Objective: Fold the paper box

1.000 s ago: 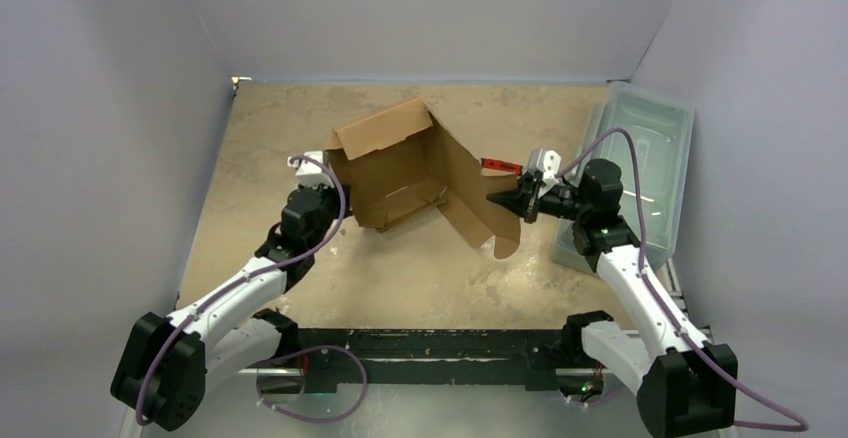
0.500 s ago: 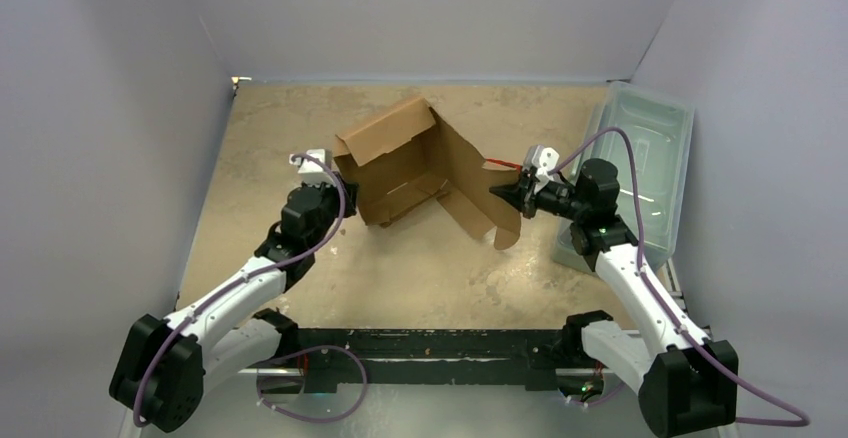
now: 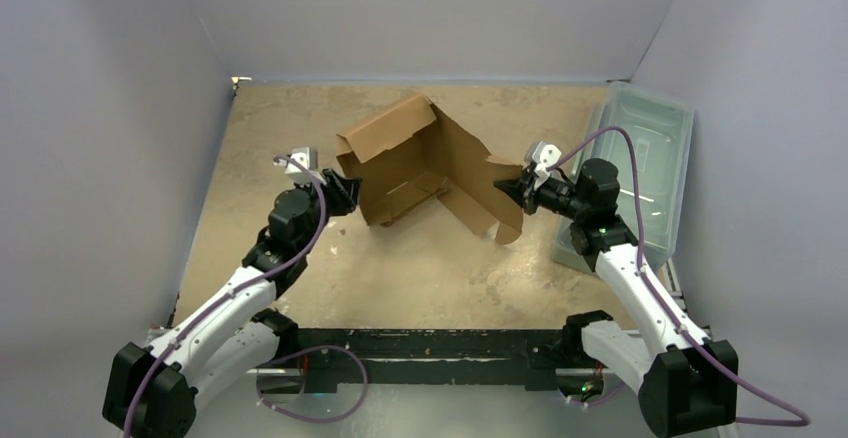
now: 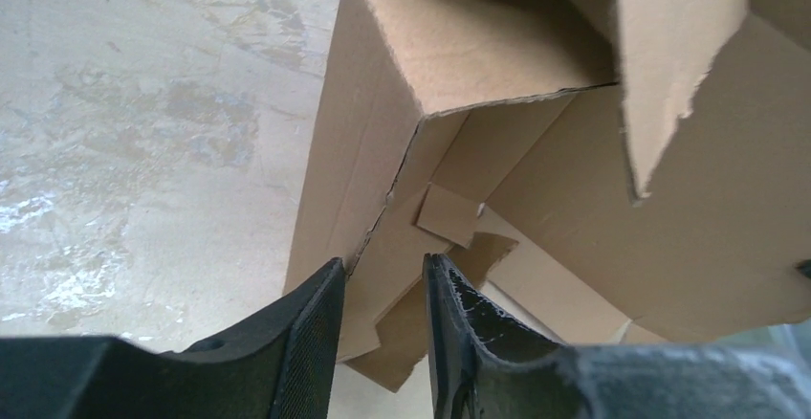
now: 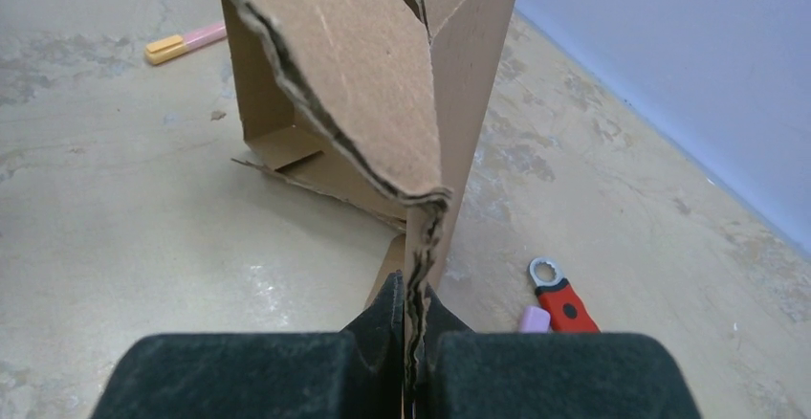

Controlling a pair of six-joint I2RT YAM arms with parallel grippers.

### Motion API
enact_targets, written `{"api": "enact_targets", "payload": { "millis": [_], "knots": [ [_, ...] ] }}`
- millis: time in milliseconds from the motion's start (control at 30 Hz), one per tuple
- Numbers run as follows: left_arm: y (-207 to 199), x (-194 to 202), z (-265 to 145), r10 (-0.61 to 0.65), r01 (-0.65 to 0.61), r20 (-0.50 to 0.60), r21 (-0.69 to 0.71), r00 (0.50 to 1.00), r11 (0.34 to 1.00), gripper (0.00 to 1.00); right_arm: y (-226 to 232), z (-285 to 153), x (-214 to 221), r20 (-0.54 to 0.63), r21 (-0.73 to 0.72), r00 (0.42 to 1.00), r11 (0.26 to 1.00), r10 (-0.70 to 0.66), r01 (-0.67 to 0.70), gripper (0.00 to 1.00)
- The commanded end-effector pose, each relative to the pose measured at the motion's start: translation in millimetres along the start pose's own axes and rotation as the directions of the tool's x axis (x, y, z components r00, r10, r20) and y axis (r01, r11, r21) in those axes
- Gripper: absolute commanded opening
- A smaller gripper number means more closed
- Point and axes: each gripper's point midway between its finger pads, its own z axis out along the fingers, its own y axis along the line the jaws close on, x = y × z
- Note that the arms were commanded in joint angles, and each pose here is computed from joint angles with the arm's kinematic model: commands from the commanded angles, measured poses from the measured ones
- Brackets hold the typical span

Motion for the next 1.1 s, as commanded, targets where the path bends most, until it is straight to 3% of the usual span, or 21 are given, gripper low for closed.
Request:
{"api": "enact_targets", "payload": {
  "millis": [0, 233, 367, 567, 667, 933, 1067],
  "knots": [
    [-26, -24, -10, -0.073, 0.070, 0.035, 0.090, 0.997, 0.993, 0.37, -7, 2, -17, 0.032, 0.018, 0.998, 0.999, -0.046, 0.045, 0.00],
    [-35, -26, -24, -0.111, 0.109, 0.005, 0.129, 0.994, 0.986, 0.38, -8, 1, -17, 0.031, 0.024, 0.998, 0.999, -0.047, 0.047, 0.00],
    [-31, -36, -39, -0.104, 0.102, 0.014, 0.100, 0.994, 0.990, 0.31, -9, 2, -17, 0.028, 0.027, 0.999, 0.999, -0.046, 0.045, 0.00],
    [-12, -50, -64, -0.071, 0.072, 0.035, -0.005, 0.997, 0.997, 0.29, -10, 2, -17, 0.026, 0.031, 0.999, 0.998, -0.046, 0.046, 0.00],
    [12, -50, -72, -0.052, 0.058, 0.044, -0.129, 0.998, 0.990, 0.28, -10, 2, -17, 0.026, 0.029, 0.999, 0.999, -0.046, 0.045, 0.00],
    [8, -44, -53, 0.007, -0.004, 0.031, -0.099, 0.999, 0.995, 0.26, -10, 2, -17, 0.026, 0.029, 0.999, 0.999, -0.044, 0.043, 0.00],
    [12, -35, -43, -0.003, 0.007, 0.033, -0.110, 0.999, 0.994, 0.21, -9, 2, -16, 0.024, 0.023, 0.999, 0.999, -0.041, 0.040, 0.00]
  ]
}}
